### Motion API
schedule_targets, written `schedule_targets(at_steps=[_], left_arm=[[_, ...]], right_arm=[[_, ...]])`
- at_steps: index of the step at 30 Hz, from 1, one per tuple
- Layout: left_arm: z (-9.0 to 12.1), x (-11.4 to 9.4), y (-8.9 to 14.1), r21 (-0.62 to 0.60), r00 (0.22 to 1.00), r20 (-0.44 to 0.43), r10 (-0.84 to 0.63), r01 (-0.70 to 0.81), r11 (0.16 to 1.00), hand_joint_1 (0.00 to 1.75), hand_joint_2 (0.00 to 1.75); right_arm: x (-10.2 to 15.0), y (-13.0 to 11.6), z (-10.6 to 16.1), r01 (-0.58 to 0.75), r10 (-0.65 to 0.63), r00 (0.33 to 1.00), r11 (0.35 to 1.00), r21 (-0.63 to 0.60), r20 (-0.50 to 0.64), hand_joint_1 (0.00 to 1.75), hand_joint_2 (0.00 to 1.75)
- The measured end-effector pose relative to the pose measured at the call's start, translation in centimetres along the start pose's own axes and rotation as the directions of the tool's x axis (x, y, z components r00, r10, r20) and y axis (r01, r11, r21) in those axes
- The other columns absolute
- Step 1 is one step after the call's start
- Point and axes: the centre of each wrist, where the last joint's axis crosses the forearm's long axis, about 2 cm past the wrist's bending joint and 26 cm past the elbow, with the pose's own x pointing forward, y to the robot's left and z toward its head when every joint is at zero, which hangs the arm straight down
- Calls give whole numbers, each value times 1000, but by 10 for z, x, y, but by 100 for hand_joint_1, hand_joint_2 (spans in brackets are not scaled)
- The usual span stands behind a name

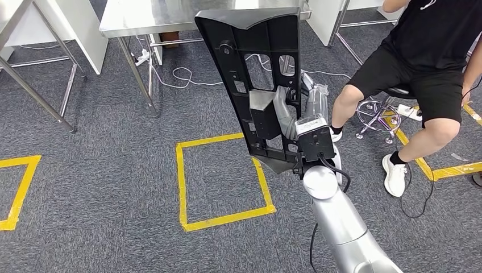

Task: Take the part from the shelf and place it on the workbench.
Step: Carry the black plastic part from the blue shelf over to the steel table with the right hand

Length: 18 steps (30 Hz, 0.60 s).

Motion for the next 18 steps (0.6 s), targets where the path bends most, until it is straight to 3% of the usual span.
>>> schedule_targets(at_steps=[18], left_arm=[[3,-4,0,-2,1000,-12,-4,4,1000,0,175]], right_arm=[[0,2,2,4,-4,1000,1000,1,-6,175,175]])
